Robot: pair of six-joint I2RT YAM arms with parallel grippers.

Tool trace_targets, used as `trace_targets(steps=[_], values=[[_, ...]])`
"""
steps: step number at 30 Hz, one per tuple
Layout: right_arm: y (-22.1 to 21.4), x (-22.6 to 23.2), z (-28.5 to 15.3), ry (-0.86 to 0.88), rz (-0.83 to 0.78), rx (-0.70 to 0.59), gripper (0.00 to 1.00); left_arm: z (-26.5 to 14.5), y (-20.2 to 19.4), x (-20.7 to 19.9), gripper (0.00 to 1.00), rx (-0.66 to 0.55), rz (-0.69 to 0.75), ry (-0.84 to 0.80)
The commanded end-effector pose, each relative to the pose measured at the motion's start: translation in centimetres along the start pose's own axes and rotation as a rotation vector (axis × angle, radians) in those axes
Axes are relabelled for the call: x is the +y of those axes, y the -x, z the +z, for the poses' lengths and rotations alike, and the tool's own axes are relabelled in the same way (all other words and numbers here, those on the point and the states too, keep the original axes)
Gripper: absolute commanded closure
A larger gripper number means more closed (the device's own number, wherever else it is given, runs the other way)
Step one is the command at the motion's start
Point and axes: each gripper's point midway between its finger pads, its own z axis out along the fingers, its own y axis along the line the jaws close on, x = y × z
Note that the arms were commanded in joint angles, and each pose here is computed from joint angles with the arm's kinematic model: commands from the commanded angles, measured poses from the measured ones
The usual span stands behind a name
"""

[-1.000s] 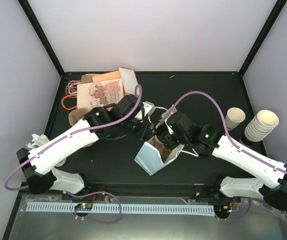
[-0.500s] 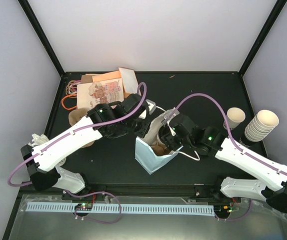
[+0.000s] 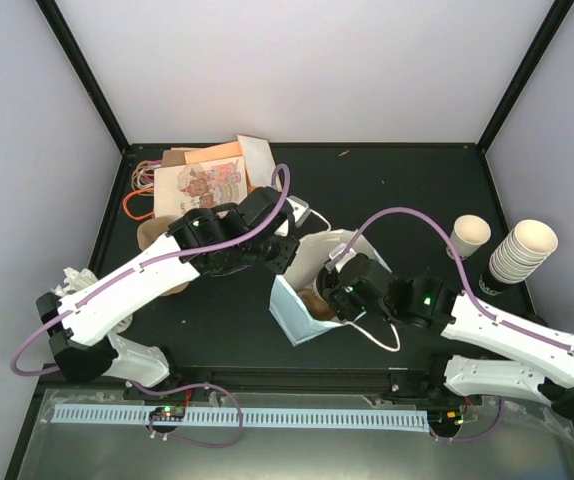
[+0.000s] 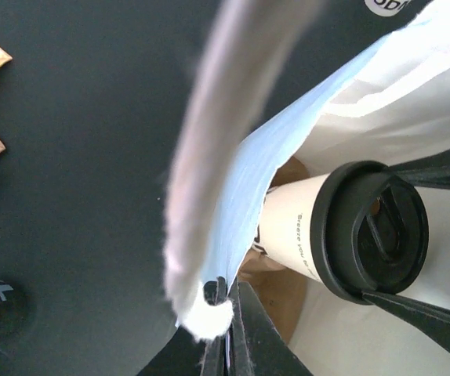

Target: Pack the takeout coffee

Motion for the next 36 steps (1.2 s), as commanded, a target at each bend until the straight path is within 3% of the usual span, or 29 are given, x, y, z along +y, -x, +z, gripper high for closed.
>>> trace_targets(steps=[1, 11, 22, 27, 36], values=[[-0.3, 0.2, 0.1, -0.050, 0.021, -0.029, 0.65, -2.1, 1.8, 0.5, 0.98, -0.103, 0.055, 0.024], [-2.3, 2.5, 0.5, -0.025, -0.006, -0.003, 0.65, -3.0, 2.6, 1.2, 0.98, -0.197, 0.148, 0.058], [-2.6, 4.5, 0.5, -0.005, -0.056, -0.018, 0.65, -4.8, 2.1, -1.0, 0.98, -0.308, 0.292, -0.079], [-2.5, 6.0, 0.1, 0.052, -0.128, -0.050, 0.65, -4.7, 1.2, -2.5, 0.98, -0.334, 0.386, -0.131], [-2.8, 10.6, -0.2, 0.136, -0.376, -0.054, 0.65, -4.8, 1.6, -2.2, 0.98, -0.346, 0.427, -0.084]])
